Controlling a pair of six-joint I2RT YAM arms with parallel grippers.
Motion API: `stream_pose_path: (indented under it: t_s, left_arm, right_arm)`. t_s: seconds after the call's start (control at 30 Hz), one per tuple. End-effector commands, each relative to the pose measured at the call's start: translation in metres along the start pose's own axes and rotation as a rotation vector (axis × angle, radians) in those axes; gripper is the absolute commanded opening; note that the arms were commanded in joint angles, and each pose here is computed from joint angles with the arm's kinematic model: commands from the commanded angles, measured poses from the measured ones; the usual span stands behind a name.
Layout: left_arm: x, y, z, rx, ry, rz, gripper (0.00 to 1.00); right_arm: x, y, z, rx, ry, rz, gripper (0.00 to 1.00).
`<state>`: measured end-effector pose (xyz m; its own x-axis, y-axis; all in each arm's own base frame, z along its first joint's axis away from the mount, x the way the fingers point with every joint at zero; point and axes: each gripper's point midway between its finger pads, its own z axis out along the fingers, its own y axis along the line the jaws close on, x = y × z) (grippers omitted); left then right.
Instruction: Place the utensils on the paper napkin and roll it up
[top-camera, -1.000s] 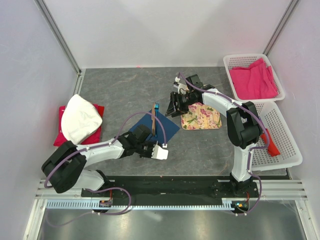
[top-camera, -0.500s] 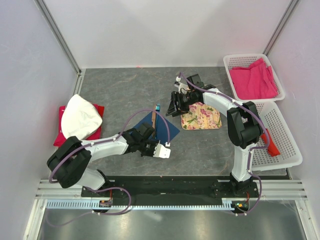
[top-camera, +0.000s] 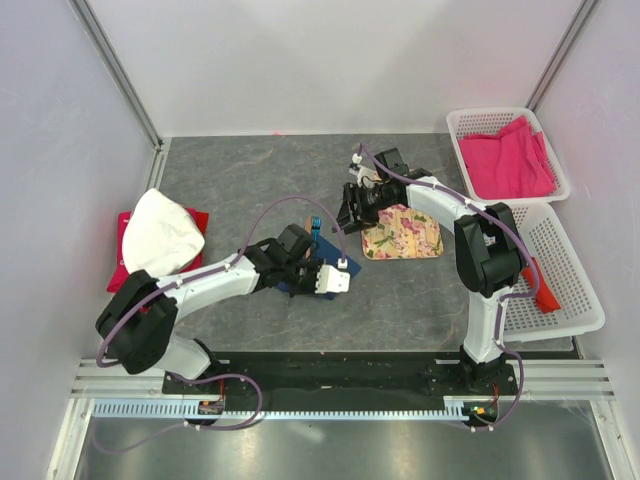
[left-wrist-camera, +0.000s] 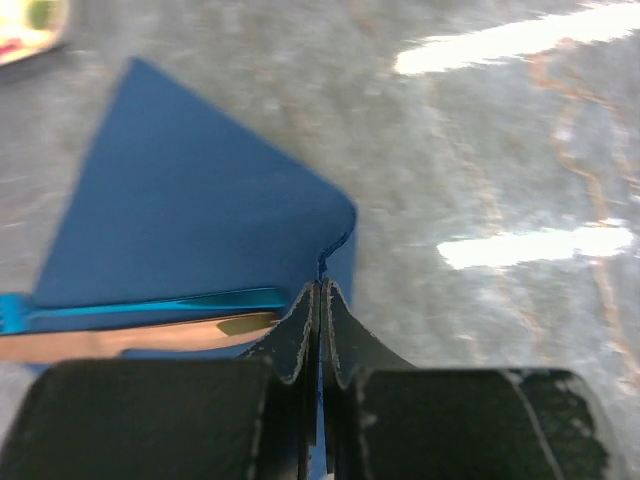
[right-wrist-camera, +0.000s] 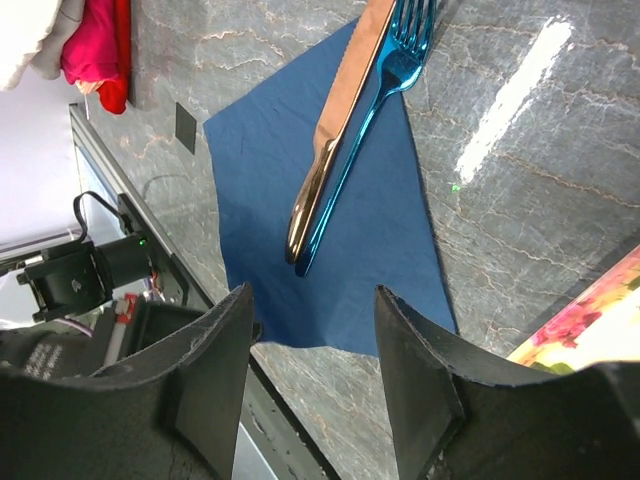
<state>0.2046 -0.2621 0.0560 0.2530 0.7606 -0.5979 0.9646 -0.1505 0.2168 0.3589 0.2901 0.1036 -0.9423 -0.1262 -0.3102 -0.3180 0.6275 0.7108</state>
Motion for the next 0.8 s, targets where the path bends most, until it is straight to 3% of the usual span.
stream_pose_path:
  t_s: [0.0, 0.13, 0.27, 0.47, 0.63, 0.77]
  left_arm:
    - [-0.007, 0.028, -0.001, -0.037, -0.039, 0.007, 0.02]
    - [-0.002, 0.049, 0.0, -0.082, -0.051, 0.015, 0.02]
    - [0.003, 0.064, 0.0, -0.119, -0.059, -0.011, 0.02]
    - [0.01, 0.075, -0.001, -0.192, -0.071, -0.017, 0.02]
    - [0.014, 0.078, 0.0, -0.22, -0.073, -0.021, 0.02]
    - [0.019, 0.077, 0.003, -0.22, -0.059, -0.027, 0.02]
  right_arm:
    - [0.005, 0.005, -0.006, -0.033, 0.007, -0.007, 0.57]
    - [0.011, 0.003, -0.009, -0.033, 0.014, 0.001, 0.55]
    - [0.02, 0.004, -0.006, -0.053, 0.037, 0.034, 0.45]
    - [0.036, 0.004, 0.001, -0.104, 0.076, 0.108, 0.31]
    - [0.052, 0.005, 0.006, -0.142, 0.113, 0.154, 0.28]
    - [0.059, 0.011, 0.009, -0.161, 0.136, 0.165, 0.19]
